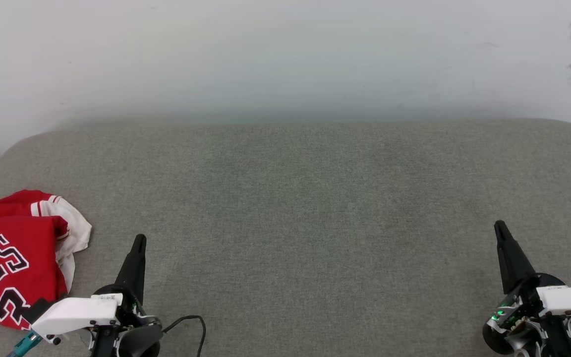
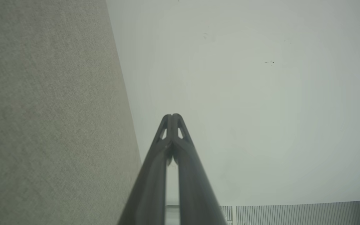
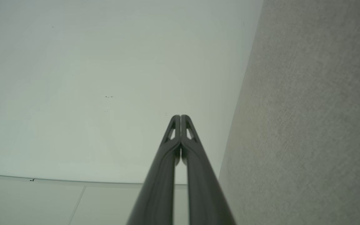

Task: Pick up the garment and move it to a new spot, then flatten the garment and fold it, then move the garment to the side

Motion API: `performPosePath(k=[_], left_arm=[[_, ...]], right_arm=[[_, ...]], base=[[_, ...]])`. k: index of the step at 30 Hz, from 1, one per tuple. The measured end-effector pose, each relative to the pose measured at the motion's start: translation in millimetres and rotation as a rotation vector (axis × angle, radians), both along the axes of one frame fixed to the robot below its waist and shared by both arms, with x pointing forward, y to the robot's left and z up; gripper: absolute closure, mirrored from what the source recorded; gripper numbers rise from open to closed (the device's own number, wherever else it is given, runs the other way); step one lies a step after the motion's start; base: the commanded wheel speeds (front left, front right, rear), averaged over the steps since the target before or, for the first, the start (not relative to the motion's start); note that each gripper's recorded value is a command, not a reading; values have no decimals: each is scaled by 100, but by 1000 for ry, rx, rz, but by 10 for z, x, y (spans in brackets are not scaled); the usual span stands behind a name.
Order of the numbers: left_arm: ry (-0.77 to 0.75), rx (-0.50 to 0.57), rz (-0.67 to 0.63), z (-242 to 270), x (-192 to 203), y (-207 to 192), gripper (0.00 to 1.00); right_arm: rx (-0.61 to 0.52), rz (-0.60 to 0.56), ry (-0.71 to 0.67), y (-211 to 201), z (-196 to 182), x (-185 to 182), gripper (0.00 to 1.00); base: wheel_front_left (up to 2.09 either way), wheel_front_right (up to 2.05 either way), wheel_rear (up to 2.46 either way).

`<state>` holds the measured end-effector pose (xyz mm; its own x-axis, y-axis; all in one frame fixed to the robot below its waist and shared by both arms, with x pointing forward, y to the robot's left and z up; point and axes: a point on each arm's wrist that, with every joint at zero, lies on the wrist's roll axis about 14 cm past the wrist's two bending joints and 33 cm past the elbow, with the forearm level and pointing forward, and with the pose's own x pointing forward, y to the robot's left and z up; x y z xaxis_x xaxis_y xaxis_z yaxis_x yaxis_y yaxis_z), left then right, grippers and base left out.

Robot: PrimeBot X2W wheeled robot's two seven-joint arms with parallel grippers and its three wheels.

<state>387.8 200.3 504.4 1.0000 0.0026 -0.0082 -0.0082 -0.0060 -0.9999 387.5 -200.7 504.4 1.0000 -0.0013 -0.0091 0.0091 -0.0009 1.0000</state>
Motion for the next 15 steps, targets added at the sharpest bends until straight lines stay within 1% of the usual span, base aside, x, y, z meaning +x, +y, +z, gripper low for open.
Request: performPosePath(k=[15], left_arm=[[0, 0, 0, 0, 0, 0, 100]], right_arm=[[0, 0, 0, 0, 0, 0, 100]], base=[[0, 0, 0]])
